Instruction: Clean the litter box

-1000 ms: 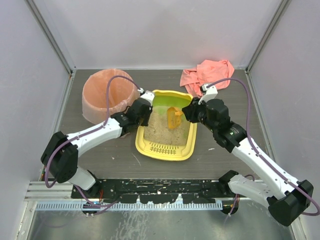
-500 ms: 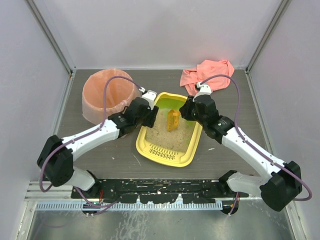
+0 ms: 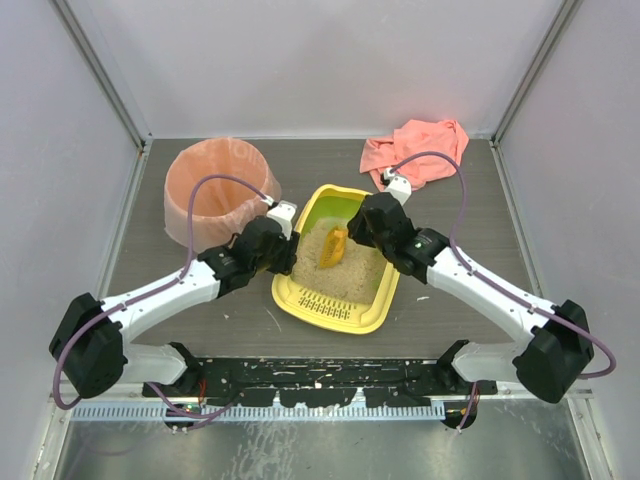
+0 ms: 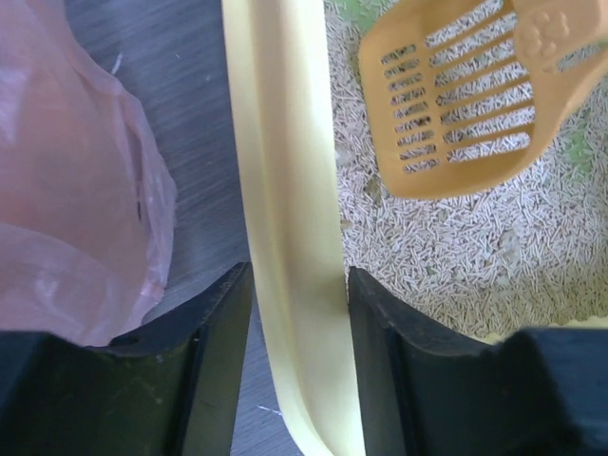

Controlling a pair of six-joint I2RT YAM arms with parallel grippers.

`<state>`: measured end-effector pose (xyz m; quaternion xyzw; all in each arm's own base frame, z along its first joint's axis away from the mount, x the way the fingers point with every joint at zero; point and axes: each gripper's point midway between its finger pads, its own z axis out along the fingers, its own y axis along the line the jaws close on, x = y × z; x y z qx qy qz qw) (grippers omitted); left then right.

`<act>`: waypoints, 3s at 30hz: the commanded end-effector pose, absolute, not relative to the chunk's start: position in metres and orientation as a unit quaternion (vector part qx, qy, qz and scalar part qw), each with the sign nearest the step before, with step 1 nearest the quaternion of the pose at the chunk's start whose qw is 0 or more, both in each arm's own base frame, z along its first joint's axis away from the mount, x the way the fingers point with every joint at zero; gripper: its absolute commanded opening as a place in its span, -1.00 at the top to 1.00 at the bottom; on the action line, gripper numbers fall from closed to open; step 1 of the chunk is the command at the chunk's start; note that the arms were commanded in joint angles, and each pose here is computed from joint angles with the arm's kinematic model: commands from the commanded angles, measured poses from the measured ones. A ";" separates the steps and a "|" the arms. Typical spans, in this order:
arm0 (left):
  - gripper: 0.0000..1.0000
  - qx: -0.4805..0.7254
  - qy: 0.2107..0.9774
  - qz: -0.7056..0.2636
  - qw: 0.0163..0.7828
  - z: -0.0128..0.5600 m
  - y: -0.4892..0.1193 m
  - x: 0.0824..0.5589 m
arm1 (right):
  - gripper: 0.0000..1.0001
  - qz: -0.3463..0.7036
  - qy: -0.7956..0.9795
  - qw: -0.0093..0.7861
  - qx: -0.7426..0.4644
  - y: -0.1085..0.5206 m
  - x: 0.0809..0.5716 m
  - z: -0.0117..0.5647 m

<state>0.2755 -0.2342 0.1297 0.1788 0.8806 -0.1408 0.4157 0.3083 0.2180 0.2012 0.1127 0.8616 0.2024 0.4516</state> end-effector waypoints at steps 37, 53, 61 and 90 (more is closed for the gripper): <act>-0.09 0.168 0.851 -0.167 0.469 0.182 -0.242 0.271 | 0.99 0.375 0.765 0.445 0.276 0.221 0.288 0.179; -0.47 0.141 0.822 -0.170 0.526 0.256 -0.209 0.256 | 0.99 0.419 0.712 0.492 0.274 0.198 0.274 0.220; -0.52 0.126 0.803 -0.151 0.563 0.293 -0.176 0.243 | 0.99 0.428 0.689 0.517 0.275 0.172 0.258 0.234; -0.52 0.109 0.798 -0.108 0.583 0.304 -0.143 0.235 | 0.99 0.599 0.619 0.457 0.221 0.120 0.263 0.244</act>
